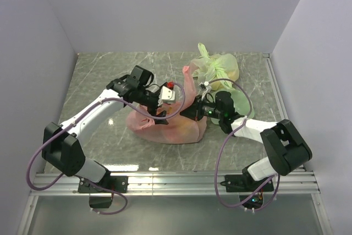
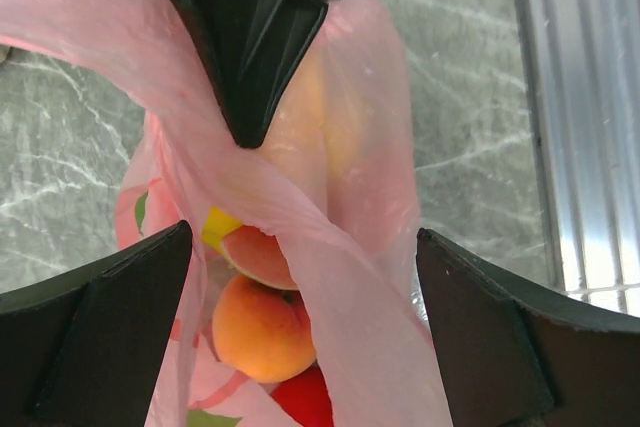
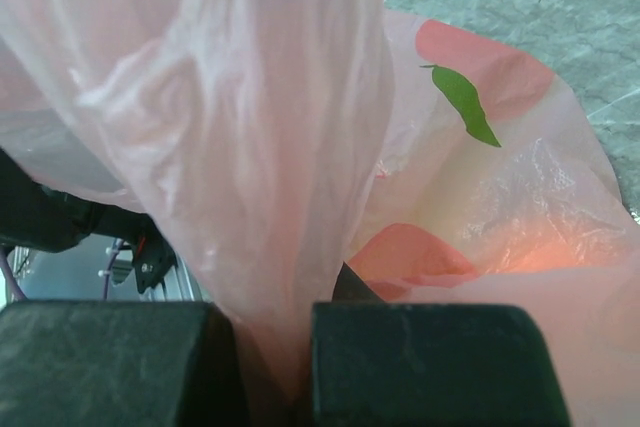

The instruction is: Place the fake fruits into the plastic bag and tie a complex knot

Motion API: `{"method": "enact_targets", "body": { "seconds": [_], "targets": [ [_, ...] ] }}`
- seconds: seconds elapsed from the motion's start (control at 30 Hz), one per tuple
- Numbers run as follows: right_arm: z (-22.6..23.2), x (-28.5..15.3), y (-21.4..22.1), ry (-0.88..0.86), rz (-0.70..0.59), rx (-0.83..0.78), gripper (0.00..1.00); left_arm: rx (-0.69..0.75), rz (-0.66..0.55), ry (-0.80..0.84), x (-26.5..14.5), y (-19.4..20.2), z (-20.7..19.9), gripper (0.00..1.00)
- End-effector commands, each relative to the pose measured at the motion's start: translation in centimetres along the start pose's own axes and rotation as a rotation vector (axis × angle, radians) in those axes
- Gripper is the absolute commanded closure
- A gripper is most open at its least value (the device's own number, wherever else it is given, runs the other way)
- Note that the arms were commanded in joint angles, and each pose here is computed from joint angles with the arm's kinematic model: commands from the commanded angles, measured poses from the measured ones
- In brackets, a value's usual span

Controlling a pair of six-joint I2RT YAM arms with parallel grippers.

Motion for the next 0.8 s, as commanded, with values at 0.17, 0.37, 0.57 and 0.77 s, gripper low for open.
{"method": "enact_targets", "body": {
  "seconds": [0.17,0.37,0.57,0.77],
  "targets": [
    [1.6,-0.2,-2.7,-0.078,-0.05,-0.081,1.0,0.091,0.078,-0.094,0.9,1.7,1.8,0.01],
    [1.7,-0.5,-3.1,-0.093,-0.055,-0.06,1.0,0.138,0.15,-0.096,0.9,3.2,1.6,0.1],
    [1.4,-0.9,-3.4,-0.073,-0.059,-0.041,1.0,-0.01,0.134,0.099,0.5,3.5,-0.1,0.76],
    [1.0,-1.0,-3.6,-0.025,-0.038,0.052,1.0,-0.295,0.077,0.289,1.7,4.4,-1.1,0.99]
  ]
}}
Point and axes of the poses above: each gripper's point midway between its finger pads, its own x axis out along the fingers, its own z axis along the line the jaws close on, y = z × x, the point moved 8 cm from there along -x, back along the fingers, and after that the axes turned 2 degrees about x, right-handed, at the moved point
